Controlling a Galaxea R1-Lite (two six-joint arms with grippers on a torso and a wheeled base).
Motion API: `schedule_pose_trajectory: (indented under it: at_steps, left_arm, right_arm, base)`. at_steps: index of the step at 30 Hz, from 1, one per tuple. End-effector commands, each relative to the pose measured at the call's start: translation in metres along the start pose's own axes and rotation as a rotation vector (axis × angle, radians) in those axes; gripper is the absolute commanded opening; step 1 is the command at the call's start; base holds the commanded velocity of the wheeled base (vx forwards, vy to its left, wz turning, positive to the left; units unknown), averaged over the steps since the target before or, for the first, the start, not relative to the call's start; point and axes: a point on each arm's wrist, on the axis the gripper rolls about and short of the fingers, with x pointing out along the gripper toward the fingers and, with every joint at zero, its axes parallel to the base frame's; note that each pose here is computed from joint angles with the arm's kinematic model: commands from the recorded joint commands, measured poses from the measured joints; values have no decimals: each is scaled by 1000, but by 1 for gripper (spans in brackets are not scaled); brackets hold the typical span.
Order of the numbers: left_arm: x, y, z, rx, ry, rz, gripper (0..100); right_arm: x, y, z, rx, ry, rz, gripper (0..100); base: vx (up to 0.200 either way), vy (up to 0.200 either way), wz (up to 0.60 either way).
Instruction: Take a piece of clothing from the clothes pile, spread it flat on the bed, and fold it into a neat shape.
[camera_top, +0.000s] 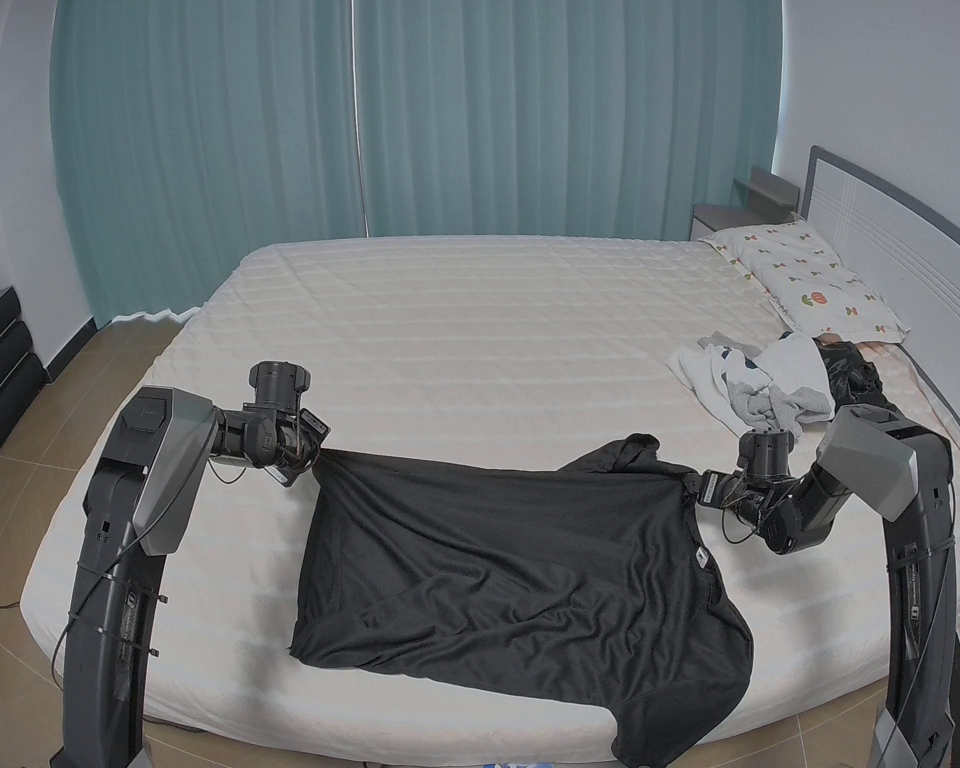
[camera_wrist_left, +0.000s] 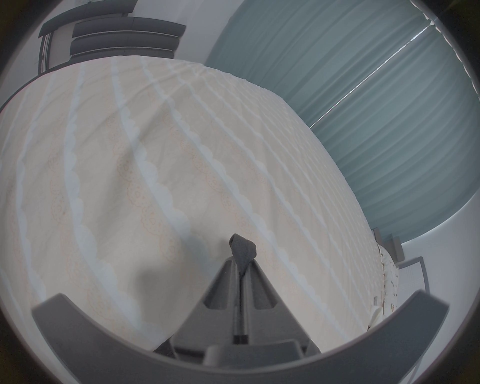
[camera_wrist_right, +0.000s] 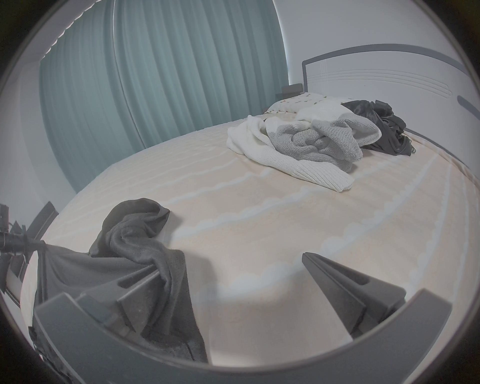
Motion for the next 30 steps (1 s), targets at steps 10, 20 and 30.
schedule_pose_trajectory:
  at_steps: [10, 20, 30]
  left_arm:
    - [1, 2, -5, 12, 23, 22, 0]
    - [-1, 0, -4, 6, 23, 19, 100]
    - [-8, 1, -1, -29, 46, 12, 100]
  right_arm:
    - [-3, -8, 17, 195, -14, 40, 100]
    - [-12, -7, 34, 372, -38, 55, 100]
    - [-12, -19, 27, 404, 41, 17, 100]
  base:
    - [0, 0, 0]
    - [0, 0, 0]
    - [0, 0, 0]
